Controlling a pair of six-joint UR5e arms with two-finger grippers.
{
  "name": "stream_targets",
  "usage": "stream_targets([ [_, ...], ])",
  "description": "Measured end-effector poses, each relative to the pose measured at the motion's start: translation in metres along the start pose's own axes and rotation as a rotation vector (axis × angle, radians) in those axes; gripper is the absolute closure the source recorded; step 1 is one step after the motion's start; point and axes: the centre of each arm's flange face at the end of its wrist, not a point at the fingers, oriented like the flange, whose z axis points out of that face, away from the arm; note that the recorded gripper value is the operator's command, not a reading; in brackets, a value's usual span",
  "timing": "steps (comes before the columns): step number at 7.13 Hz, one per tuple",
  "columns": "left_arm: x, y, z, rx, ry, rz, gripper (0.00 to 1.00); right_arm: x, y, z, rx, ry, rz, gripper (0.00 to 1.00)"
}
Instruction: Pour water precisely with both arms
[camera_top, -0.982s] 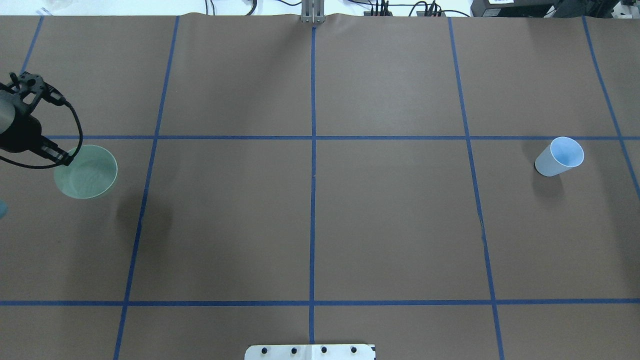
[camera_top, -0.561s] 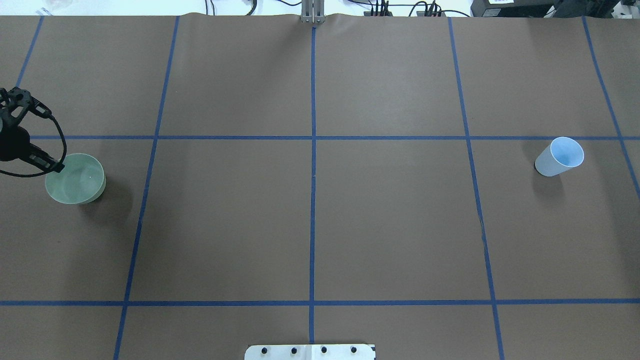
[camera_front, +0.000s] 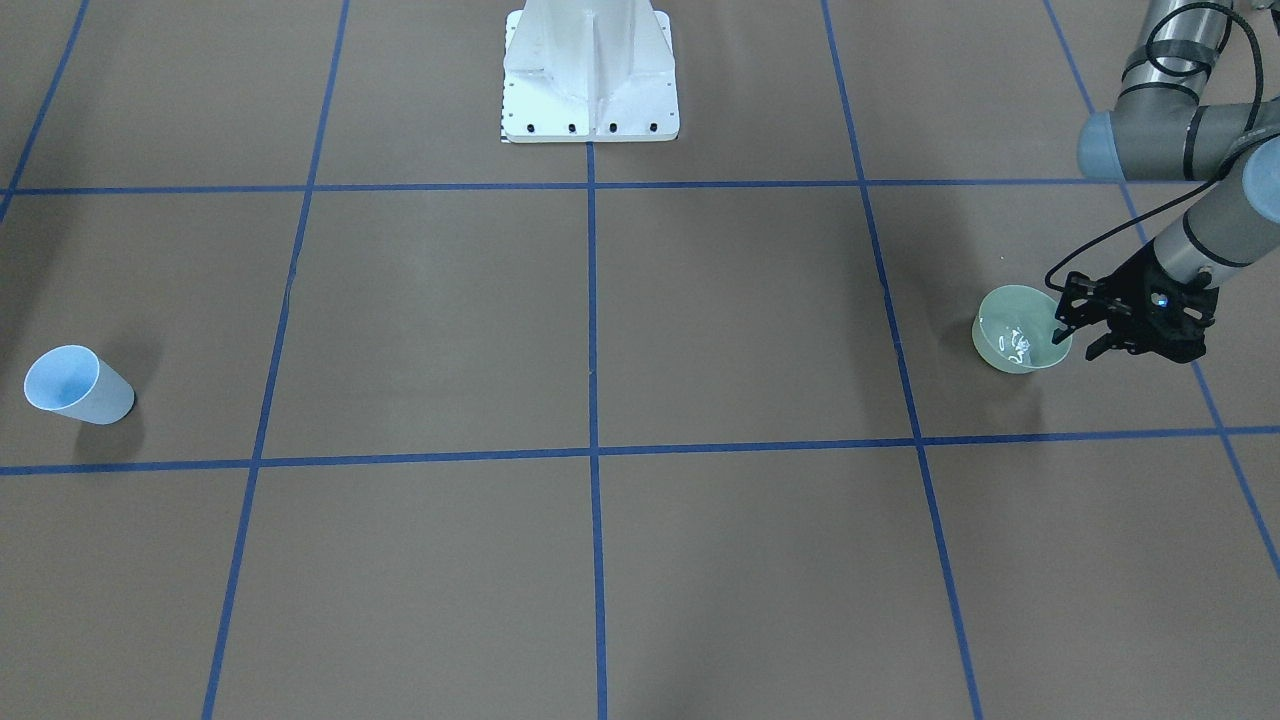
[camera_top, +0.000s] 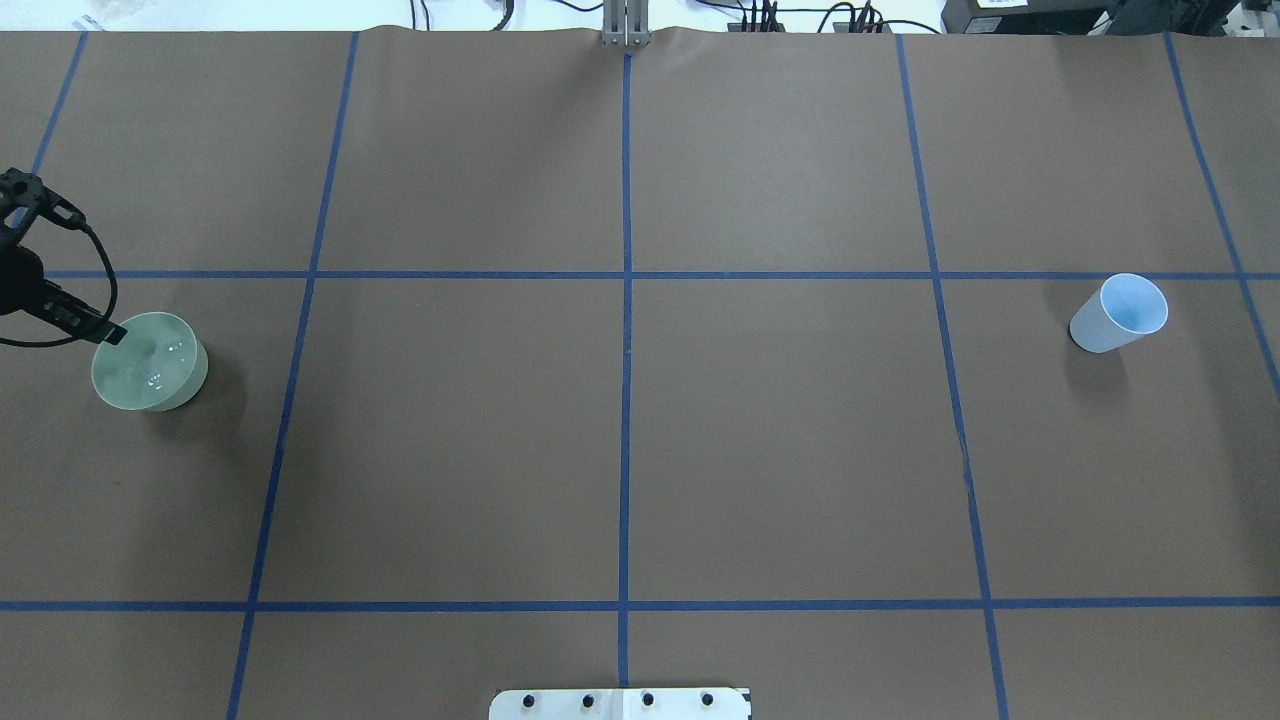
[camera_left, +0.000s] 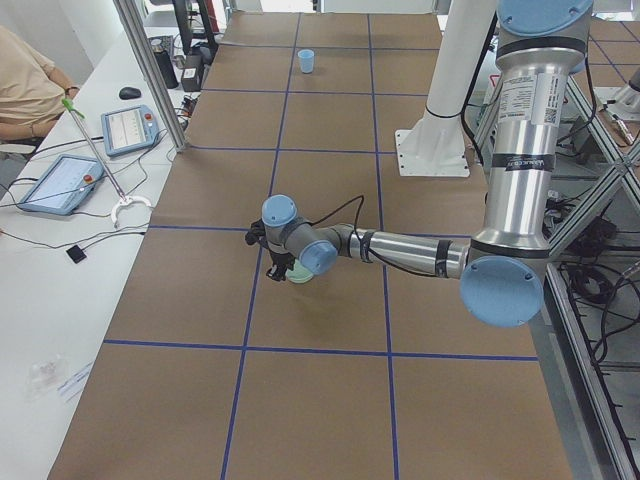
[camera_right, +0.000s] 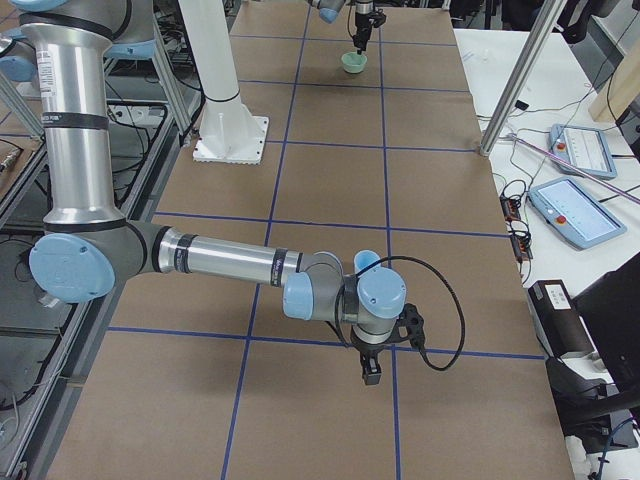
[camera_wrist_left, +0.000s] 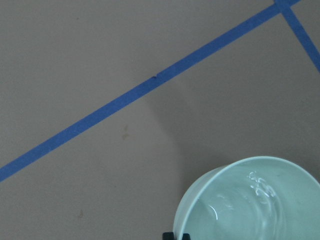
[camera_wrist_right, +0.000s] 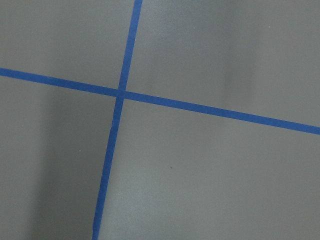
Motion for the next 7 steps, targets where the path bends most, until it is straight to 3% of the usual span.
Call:
stream_targets([
  [2,-0.057,0.002,-0.051,0.043,-0.058,-0.099,0.0,0.001,0.0,0.001,-0.002,-0.001,0.002,0.0],
  [4,-0.128,0.02,-0.123,0.043,-0.139,-0.113,0.0,0.002,0.001,0.002,-0.005,-0.001,0.004,0.0],
  [5,-0.158,0.037,-0.152,0.018,-0.171,-0.143,0.0,0.002,0.002,0.003,-0.006,-0.002,0.006,0.0],
  [7,-0.195,0.073,-0.171,-0.076,-0.257,-0.246,0.0,0.003,0.003,0.005,-0.009,-0.003,0.008,0.0],
])
